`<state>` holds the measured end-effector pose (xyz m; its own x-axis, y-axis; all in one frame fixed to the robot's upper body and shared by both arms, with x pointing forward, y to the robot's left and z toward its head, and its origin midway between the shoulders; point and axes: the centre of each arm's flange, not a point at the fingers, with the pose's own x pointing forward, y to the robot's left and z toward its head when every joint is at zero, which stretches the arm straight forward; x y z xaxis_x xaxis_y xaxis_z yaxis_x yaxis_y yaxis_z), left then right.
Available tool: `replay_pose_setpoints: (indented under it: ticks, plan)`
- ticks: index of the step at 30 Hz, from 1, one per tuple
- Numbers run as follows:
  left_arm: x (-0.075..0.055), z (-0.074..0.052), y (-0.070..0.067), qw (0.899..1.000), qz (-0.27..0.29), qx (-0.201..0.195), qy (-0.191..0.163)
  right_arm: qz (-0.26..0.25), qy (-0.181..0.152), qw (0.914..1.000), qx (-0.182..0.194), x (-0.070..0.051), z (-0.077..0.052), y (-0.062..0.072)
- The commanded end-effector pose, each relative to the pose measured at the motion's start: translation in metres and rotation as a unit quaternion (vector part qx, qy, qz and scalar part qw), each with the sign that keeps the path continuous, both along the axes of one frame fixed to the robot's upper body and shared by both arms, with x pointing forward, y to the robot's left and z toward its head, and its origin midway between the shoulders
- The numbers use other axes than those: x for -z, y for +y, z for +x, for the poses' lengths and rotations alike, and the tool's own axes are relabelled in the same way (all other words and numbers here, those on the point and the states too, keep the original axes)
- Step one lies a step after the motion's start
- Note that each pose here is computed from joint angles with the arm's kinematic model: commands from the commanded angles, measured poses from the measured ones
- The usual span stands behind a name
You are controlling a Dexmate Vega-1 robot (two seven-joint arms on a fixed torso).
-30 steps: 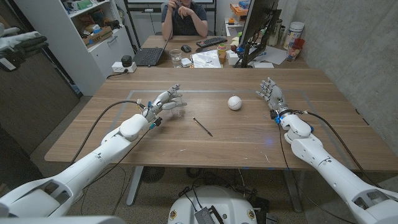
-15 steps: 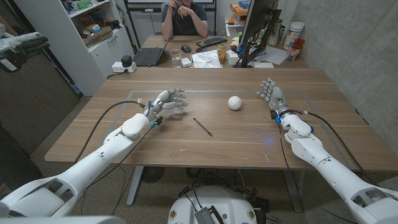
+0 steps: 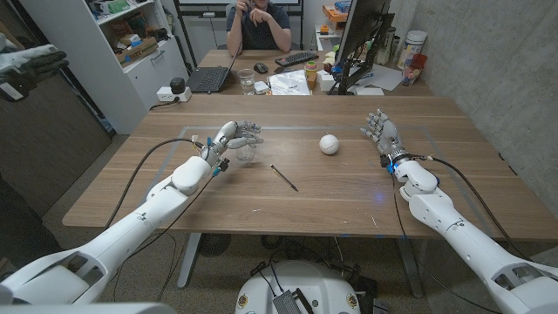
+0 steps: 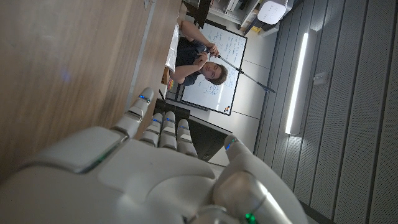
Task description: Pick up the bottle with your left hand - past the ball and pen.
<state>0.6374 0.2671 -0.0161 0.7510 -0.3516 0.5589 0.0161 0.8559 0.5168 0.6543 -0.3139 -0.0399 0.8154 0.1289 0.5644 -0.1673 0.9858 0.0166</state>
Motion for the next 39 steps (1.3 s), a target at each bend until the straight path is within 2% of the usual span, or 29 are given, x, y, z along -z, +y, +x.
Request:
replay_pose_setpoints:
  ticks: [1,11,17,20,22,28,39]
  plan:
    - [-0.021,-0.016,-0.002,0.999,-0.023,-0.009,-0.043,-0.001,-0.004,1.0000,-0.002,0.000,-0.002,-0.002]
    - [-0.035,-0.021,0.002,0.998,-0.053,0.003,-0.044,0.006,-0.005,0.9999,-0.011,0.000,-0.002,-0.002]
    - [-0.048,-0.030,0.003,0.996,-0.061,-0.001,-0.071,-0.003,-0.010,0.9999,-0.009,-0.005,-0.001,-0.001]
    - [-0.052,-0.033,0.001,0.995,-0.076,0.020,-0.069,-0.004,-0.008,0.9998,-0.019,-0.007,0.001,0.000]
    - [-0.059,-0.038,0.000,0.994,-0.057,0.003,-0.088,-0.008,-0.015,0.9998,-0.009,-0.011,0.000,-0.001]
    - [-0.078,-0.044,0.000,0.993,-0.069,0.009,-0.099,-0.008,-0.017,0.9996,-0.020,-0.013,0.003,0.001]
    - [-0.089,-0.050,-0.004,0.990,-0.078,0.013,-0.115,-0.010,-0.016,0.9996,-0.020,-0.013,0.004,-0.001]
